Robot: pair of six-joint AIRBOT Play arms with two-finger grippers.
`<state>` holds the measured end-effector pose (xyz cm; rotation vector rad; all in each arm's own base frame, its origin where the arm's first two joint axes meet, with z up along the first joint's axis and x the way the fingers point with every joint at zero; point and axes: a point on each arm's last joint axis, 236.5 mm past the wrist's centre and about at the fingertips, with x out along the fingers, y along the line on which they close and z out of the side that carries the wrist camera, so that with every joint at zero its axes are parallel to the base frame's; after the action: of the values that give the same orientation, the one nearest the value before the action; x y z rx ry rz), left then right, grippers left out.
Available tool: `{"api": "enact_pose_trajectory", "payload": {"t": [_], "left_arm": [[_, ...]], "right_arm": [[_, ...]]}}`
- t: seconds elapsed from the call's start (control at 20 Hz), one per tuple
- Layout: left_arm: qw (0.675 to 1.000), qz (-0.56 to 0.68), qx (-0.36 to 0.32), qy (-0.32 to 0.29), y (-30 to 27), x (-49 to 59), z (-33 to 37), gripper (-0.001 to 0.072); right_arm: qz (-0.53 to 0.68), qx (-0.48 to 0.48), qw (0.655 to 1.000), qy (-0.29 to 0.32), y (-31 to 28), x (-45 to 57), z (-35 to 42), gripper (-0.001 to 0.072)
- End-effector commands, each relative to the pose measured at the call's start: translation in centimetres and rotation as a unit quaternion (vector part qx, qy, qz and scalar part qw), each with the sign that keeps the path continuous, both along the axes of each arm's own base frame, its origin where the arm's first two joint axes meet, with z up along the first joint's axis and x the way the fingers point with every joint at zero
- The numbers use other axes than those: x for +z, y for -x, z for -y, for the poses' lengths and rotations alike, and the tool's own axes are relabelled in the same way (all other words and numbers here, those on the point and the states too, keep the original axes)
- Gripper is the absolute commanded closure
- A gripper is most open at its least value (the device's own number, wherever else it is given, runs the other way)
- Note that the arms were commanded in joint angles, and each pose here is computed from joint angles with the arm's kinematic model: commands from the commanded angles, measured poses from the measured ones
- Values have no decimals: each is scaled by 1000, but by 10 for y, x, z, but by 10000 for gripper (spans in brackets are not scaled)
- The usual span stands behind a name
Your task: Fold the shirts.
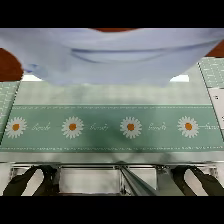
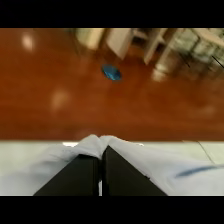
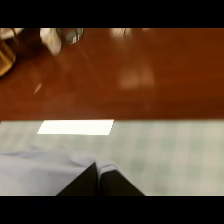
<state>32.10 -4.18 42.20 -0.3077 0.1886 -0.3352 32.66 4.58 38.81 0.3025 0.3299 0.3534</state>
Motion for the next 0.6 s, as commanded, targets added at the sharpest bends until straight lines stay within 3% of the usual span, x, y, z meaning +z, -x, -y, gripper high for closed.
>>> {"api": "enact_pose_trajectory", "payload": {"t": [0.0, 0.15, 0.35, 0.55], "left_arm": [[984, 116, 95, -97, 80, 73, -8, 687], [963, 142, 181, -141, 138, 83, -23, 687], [946, 182, 227, -146, 207, 93, -37, 687], [952, 90, 257, -141, 206, 49, -65, 687]], "right_arm": [[95, -37, 993, 53, 67, 59, -10, 689], [118, -86, 986, 83, 115, 68, -7, 689], [90, -135, 981, 110, 161, 50, 1, 689], [20, -171, 977, 124, 169, 17, 21, 689]]}}
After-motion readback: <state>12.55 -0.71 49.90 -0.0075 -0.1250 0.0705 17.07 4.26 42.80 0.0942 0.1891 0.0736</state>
